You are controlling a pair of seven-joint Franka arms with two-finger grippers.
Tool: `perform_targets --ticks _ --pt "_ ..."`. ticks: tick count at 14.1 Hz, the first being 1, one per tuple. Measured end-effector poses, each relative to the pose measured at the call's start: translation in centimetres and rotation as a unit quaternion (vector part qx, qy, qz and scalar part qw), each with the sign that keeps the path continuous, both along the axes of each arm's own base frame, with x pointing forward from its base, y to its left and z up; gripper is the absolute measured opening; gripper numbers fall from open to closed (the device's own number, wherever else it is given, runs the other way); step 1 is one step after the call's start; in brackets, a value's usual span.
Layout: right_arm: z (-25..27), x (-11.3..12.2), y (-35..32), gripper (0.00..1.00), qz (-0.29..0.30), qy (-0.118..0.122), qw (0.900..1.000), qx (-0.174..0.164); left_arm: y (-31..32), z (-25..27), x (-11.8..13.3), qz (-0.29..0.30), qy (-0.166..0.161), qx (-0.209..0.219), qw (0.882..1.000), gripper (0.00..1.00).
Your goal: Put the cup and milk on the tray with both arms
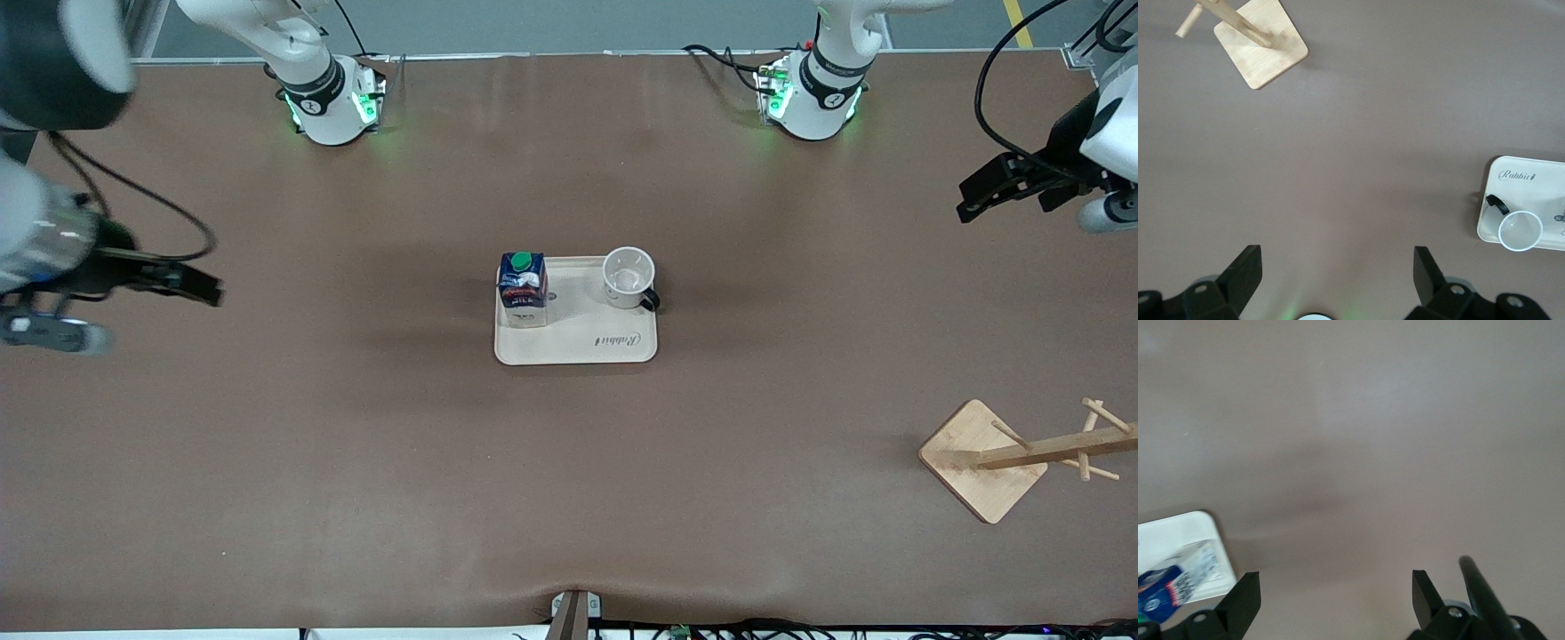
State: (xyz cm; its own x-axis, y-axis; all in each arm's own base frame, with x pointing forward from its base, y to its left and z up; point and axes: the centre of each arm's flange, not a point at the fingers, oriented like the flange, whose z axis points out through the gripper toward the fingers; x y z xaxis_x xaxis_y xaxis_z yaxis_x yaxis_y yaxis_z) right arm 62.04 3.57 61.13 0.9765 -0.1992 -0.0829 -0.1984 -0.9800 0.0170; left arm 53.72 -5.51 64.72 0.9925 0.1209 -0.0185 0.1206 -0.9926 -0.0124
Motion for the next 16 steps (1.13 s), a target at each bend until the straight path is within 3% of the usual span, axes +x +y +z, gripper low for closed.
perform_targets --ticks 2,4,6,8,11,16 --pt "-0.4 -1.2 -4.1 1.0 -0.001 -0.044 0.999 0.0 -0.3 -0.7 0.2 -0.003 0.0 0.0 1.0 1.0" --pt "-1.5 -4.1 -4.6 1.0 0.02 -0.082 0.996 -0.011 -0.3 -0.9 0.2 -0.003 0.002 0.0 1.0 1.0" --pt "-2.3 -7.1 -5.1 1.0 0.077 -0.083 0.993 -0.014 -0.2 -0.9 0.2 -0.002 0.002 0.0 1.0 1.0" --pt "-1.8 -8.2 -7.3 1.0 0.097 -0.091 0.991 -0.016 -0.1 -0.9 0.2 -0.001 0.002 0.0 1.0 1.0" --pt "-0.4 -8.2 -10.0 1.0 0.092 -0.103 0.99 -0.021 -0.1 -0.9 0.2 -0.001 0.002 0.0 1.0 1.0" --pt "0.1 -7.9 -9.6 1.0 0.096 -0.101 0.99 -0.021 -0.2 -0.7 0.2 -0.002 -0.001 0.0 1.0 1.0"
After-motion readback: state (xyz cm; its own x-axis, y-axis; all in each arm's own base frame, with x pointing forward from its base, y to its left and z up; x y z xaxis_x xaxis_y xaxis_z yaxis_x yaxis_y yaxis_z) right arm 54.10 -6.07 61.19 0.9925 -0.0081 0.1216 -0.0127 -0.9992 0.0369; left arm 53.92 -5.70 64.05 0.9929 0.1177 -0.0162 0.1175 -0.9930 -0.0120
